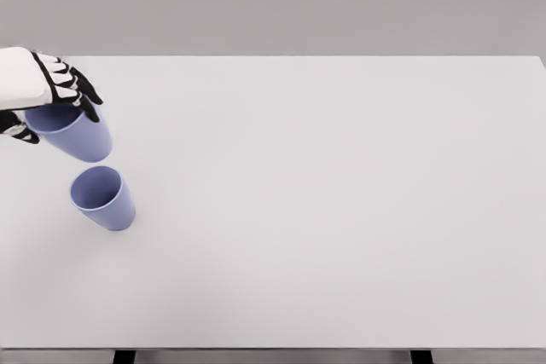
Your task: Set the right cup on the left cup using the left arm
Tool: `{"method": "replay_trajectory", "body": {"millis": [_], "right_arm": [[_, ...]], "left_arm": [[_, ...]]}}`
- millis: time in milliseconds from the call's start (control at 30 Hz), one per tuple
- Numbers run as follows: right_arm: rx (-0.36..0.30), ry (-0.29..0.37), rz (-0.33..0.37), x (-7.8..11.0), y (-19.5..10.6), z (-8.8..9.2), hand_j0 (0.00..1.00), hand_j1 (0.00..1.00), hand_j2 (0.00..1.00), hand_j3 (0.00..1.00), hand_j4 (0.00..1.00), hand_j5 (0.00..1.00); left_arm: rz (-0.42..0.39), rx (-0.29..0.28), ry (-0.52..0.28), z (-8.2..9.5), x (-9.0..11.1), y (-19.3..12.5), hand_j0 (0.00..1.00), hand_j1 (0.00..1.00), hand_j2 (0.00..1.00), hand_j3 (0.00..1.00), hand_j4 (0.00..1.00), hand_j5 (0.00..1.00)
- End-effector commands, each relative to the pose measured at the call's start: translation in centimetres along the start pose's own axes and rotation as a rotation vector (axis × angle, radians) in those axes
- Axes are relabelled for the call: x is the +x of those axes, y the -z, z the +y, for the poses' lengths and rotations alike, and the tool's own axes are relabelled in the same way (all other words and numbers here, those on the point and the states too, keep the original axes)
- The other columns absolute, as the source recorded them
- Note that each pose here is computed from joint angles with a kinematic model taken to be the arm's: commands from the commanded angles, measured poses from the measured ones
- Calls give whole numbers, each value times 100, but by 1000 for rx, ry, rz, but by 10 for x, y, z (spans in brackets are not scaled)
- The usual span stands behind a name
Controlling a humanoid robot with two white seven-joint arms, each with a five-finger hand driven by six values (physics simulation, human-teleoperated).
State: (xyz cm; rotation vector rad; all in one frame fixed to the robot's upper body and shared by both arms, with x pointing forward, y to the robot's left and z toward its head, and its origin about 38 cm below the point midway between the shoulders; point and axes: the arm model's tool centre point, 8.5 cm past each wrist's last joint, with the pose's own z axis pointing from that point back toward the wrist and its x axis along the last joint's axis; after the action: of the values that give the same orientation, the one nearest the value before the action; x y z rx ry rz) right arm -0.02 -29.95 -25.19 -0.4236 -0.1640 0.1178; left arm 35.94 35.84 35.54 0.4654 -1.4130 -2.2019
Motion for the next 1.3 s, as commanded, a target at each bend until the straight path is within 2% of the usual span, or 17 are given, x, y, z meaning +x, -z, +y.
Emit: {"method": "replay_trajectory", "body": {"millis": [0,200,467,600,967,1100,1267], "right_arm": [[0,1,-1,0,0,0,100,100,100,100,100,100],[-1,2,-2,1,0,0,100,100,100,100,100,100],[0,1,-1,0,0,0,100,100,100,100,100,100],[0,1,-1,0,0,0,100,100,100,100,100,100],[0,1,-1,0,0,0,100,100,100,100,100,100],[0,1,1,0,0,0,100,100,100,100,100,100],[0,1,-1,0,0,0,100,100,100,100,100,100]], "left_arm": [[10,0,-10,2,-1,-5,66,66,66,66,66,66],[-3,-32,-52,-17,0,-1,66,66,66,66,66,66],[1,-52,-63,-23,0,-2,66,66,66,66,66,66],[-5,-69,-84,-33,2,0,67,67,67,67,67,67],[-3,-78,-90,-36,2,-1,68,68,68,68,68,68],[19,-103,-88,-36,0,-11,68,68,68,68,68,68],[18,-107,-94,-38,0,-11,68,68,68,68,68,68]]}}
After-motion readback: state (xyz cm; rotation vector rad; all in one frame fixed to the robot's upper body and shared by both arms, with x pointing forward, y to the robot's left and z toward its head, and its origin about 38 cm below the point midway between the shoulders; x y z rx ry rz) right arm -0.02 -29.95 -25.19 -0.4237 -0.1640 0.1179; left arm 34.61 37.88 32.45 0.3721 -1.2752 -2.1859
